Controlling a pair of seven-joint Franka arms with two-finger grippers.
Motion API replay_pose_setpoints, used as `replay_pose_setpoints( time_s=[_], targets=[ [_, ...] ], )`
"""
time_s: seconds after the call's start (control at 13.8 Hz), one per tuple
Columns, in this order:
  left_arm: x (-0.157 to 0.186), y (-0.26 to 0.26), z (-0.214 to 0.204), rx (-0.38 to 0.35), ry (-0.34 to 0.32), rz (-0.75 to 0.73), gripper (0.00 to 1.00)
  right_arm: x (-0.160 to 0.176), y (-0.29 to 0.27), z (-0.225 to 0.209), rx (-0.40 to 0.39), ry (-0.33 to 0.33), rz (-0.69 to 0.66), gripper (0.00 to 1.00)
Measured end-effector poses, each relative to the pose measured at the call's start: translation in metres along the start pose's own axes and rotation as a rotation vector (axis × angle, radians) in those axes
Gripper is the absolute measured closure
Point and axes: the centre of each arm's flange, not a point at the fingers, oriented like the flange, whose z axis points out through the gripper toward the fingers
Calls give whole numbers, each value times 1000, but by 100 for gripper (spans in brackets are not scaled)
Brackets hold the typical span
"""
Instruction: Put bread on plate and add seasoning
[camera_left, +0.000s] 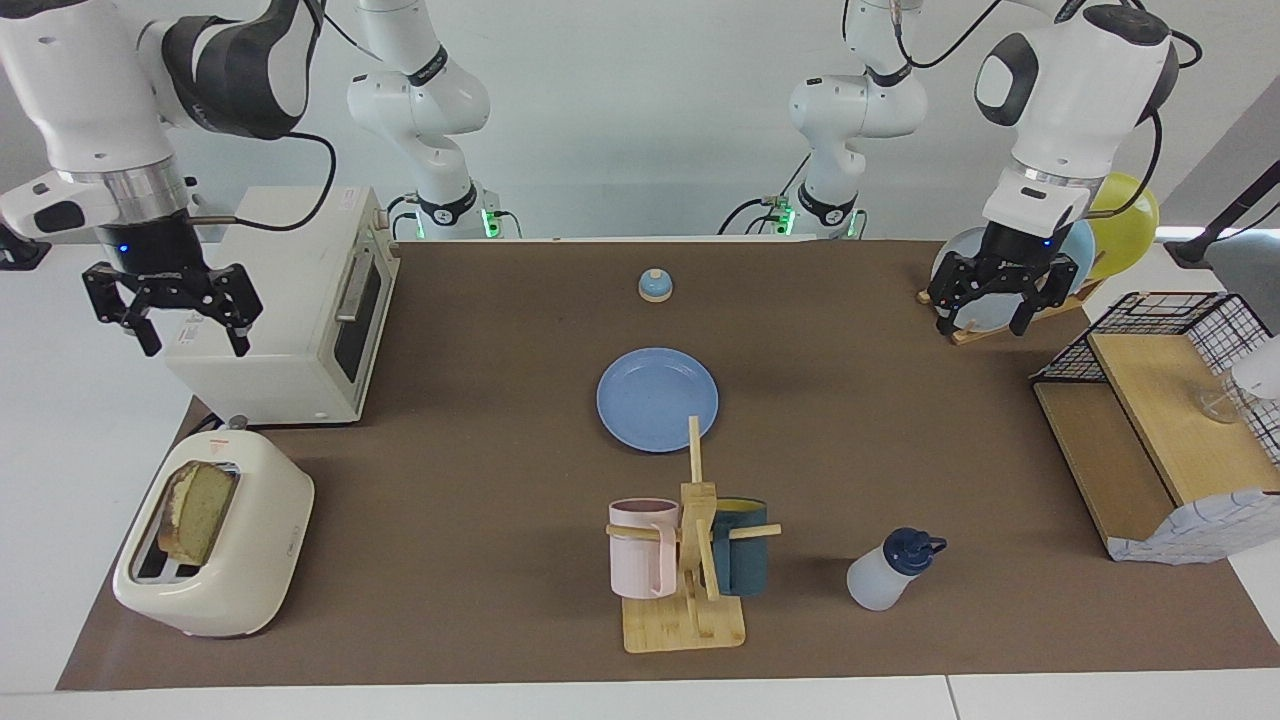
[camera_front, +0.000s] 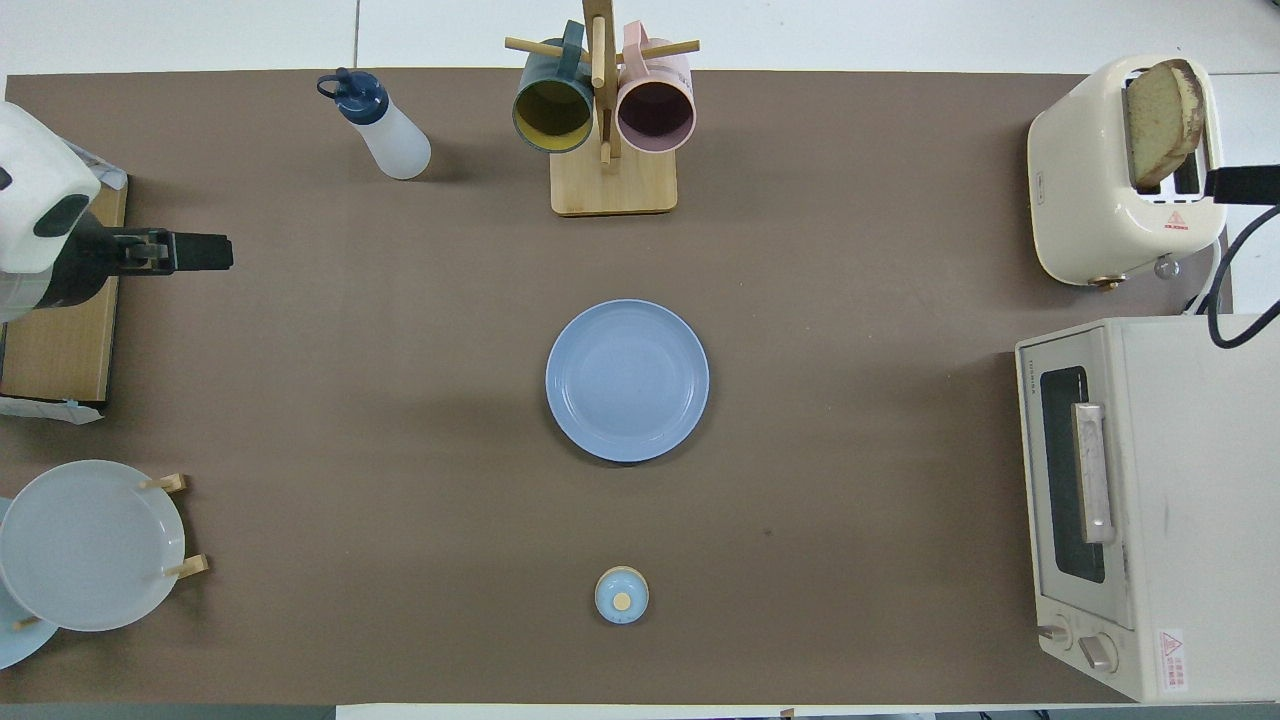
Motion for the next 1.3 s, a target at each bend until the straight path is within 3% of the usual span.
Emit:
replay_pose_setpoints(
  time_s=[0.07,0.22,0.51,0.72,1.08,1.23,1.3],
  targets=[
    [0,9,8,-5,22,1,0,1,2,11,-15,59,-16,0],
    [-6,32,56,-22,77,20,0,2,0,44,-33,114,-49,0],
    [-23,64,199,-44,135,54,0,11,-7,108,-10,141,-18,0],
    [-18,67,257,-47,163,35,0,18,-9,134,14,153,2,4],
    [35,62,250,-39,242,-9,0,27,9,128,-9,166,-174,63],
    [47,57,258,3,243,16,0,25,15,127,26,140,-162,85],
    [50,58,261,13,242,12,0,26,15,126,53,137,-143,89]
  ],
)
